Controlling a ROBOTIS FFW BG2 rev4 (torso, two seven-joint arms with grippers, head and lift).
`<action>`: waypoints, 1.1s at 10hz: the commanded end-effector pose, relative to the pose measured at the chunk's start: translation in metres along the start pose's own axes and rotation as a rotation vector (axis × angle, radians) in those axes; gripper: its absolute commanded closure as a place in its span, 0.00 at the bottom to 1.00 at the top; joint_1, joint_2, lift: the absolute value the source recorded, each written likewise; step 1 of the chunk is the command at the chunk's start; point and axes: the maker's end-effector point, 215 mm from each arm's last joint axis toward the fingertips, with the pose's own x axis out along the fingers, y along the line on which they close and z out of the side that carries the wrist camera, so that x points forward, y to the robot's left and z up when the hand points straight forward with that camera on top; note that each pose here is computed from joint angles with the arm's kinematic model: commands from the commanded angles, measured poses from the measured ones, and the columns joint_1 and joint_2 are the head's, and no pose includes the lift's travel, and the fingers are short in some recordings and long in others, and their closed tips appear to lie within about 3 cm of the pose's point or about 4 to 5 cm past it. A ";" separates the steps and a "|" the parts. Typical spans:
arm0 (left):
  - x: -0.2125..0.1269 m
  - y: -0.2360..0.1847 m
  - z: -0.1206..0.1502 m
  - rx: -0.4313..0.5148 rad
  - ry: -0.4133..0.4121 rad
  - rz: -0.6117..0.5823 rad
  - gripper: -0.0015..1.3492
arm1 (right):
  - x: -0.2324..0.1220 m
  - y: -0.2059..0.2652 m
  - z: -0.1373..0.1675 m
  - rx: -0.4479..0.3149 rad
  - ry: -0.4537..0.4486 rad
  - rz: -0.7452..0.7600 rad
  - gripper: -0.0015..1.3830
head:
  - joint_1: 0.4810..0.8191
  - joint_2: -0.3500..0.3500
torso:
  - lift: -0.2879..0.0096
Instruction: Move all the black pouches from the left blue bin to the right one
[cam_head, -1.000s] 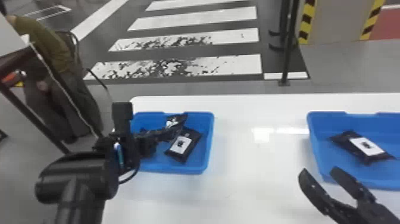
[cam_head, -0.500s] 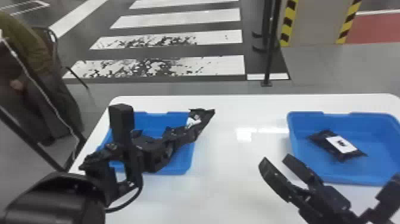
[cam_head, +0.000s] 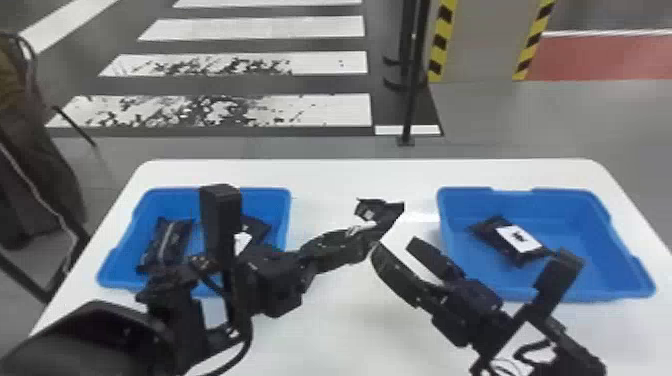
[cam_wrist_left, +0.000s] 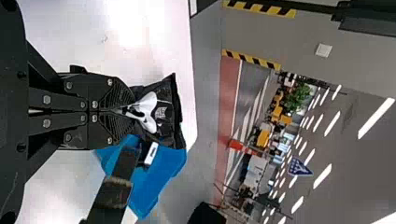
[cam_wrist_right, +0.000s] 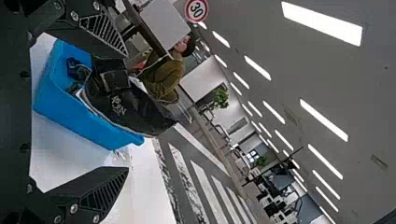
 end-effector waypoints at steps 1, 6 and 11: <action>0.009 -0.027 -0.008 -0.018 0.018 -0.064 0.89 | 0.008 -0.015 0.013 -0.031 -0.015 -0.010 0.12 | 0.63 0.52 | 0.50; 0.015 -0.050 -0.015 -0.043 0.030 -0.118 0.89 | 0.013 -0.025 0.031 -0.035 -0.060 -0.025 0.91 | 0.63 0.39 | 0.50; 0.007 -0.037 -0.022 -0.094 0.029 -0.092 0.12 | 0.013 -0.024 0.048 -0.002 -0.093 -0.010 0.92 | 0.63 0.42 | 0.50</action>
